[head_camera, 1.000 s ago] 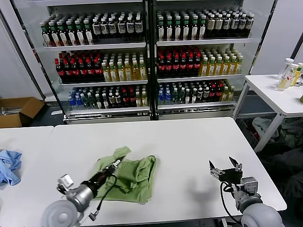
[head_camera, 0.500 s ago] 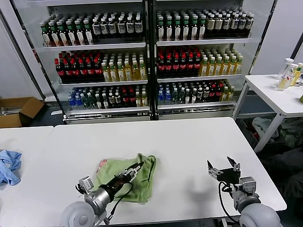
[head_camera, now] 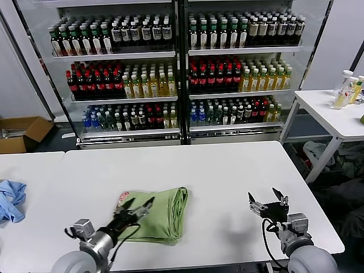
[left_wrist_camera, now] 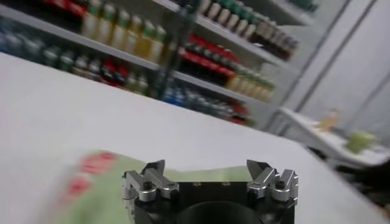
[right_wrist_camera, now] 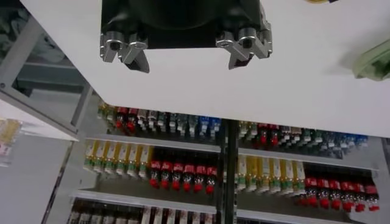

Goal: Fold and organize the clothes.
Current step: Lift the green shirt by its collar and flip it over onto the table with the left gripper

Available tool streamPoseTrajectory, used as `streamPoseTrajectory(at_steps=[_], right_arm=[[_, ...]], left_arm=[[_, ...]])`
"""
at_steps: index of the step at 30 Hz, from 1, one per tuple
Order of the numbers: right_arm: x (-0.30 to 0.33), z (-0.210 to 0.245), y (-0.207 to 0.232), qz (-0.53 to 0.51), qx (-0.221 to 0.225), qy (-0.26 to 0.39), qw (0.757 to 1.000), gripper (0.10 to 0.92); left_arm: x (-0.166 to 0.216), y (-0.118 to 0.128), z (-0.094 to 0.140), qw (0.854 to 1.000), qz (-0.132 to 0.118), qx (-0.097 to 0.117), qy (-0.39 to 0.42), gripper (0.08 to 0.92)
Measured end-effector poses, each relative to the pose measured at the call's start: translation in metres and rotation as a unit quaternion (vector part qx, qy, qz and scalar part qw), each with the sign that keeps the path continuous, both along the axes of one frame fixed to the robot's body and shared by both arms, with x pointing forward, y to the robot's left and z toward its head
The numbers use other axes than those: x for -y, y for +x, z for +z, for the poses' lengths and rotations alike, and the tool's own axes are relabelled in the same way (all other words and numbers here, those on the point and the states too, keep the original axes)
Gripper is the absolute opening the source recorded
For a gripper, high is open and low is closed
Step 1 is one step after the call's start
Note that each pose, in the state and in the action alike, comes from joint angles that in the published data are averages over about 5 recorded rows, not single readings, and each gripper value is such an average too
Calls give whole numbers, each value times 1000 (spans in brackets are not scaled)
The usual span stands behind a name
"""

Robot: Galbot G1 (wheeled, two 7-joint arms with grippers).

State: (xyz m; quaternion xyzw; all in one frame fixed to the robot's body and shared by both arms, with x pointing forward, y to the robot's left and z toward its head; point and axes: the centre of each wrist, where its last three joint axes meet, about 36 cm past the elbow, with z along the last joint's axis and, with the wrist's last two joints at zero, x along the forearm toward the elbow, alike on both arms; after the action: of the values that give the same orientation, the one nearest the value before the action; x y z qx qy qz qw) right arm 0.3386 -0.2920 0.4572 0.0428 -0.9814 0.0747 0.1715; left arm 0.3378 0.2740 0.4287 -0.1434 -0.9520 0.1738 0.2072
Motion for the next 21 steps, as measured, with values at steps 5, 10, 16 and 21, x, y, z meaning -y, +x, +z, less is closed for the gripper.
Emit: streamPoseTrajectory(at_steps=[5,10,16,21], right_arm=[[1,2,-3,-1,1,-2,1000,823],[1,4,-6,-2,4,-4,1000,823],[1,6,-10,-2,6,-6,1000,823],[2,8,-11,-3,7,-7,1000,823]], left_arm=[[-14,4,-18,998,36,-10,49,823],[-23,10,-32,996,59,-24,69,823],[-31,17,-40,994,76,-40,67,822],[-35,18,-43,994,79,-57,39,817]])
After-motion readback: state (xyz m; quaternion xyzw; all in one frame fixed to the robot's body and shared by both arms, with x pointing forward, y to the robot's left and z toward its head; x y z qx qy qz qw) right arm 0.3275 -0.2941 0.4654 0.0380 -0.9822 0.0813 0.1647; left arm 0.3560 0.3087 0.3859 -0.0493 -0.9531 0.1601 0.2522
